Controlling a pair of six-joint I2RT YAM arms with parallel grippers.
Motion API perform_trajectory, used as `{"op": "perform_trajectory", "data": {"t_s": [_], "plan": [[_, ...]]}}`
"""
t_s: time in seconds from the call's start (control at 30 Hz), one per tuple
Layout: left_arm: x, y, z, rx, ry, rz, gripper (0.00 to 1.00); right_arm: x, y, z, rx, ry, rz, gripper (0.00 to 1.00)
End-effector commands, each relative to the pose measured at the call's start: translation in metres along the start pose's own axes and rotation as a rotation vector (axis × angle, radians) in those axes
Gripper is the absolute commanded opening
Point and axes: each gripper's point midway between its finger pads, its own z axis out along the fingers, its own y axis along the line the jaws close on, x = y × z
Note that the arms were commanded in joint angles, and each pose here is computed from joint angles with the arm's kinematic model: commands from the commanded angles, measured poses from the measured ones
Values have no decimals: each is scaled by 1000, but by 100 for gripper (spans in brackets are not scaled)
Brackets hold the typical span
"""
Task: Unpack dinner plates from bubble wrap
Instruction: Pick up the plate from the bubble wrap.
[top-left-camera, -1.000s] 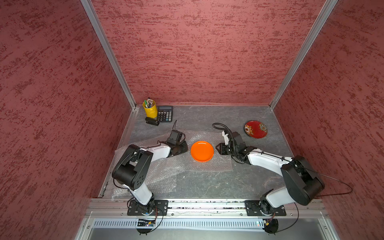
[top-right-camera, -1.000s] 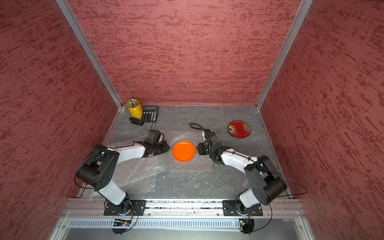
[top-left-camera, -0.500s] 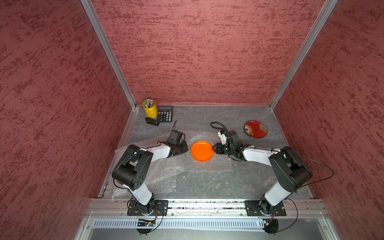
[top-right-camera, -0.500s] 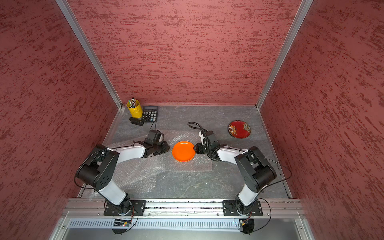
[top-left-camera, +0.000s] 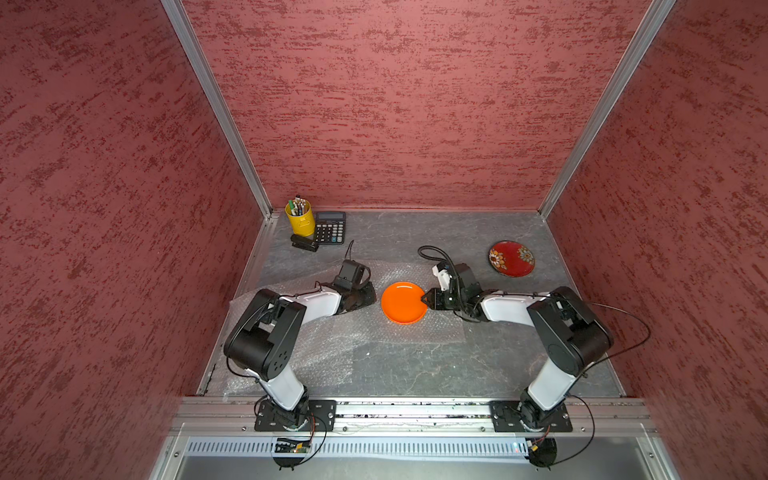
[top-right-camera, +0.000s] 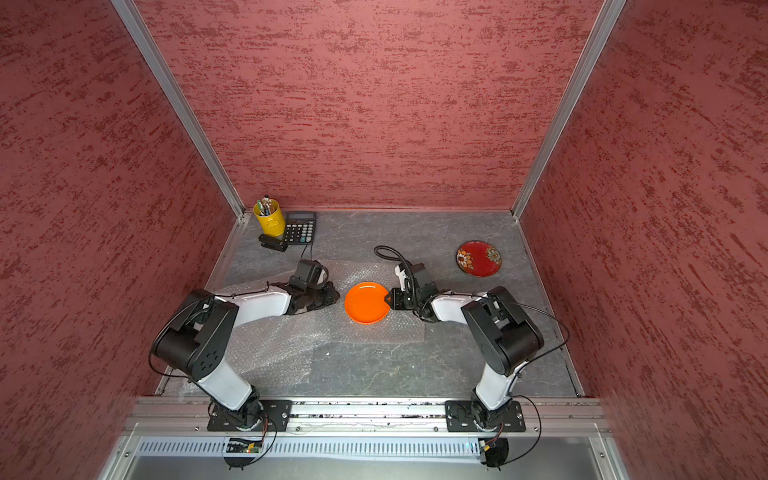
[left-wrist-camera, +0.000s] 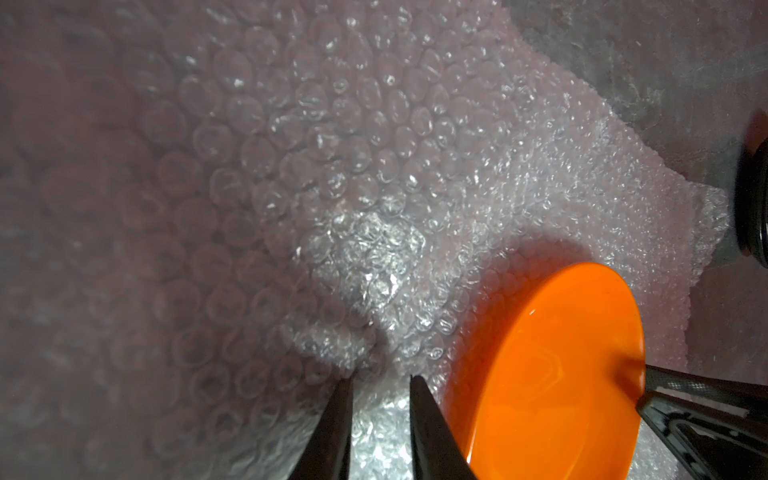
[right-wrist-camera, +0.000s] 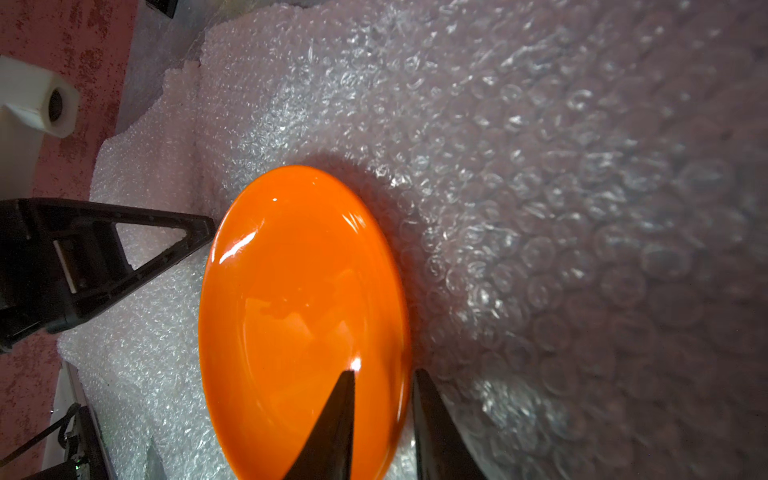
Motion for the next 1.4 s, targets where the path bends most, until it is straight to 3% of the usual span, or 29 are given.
{"op": "perform_trajectory", "data": {"t_s": [0.0, 0.37, 0.53, 0.93, 1.37], "plan": [[26, 28, 8, -98, 79, -12, 26, -9, 9, 3, -48, -24, -1, 26], [28, 29, 9, -102, 83, -11, 26, -3, 4, 9, -59, -10, 23, 21], [28, 32, 9, -113, 83, -8, 26, -4, 7, 5, -97, -28, 47, 7], [28, 36, 8, -134, 79, -4, 26, -34, 23, -50, -273, -181, 90, 1], [27, 31, 7, -119, 70, -25, 27, -86, -5, -104, -279, -366, 129, 0]]}}
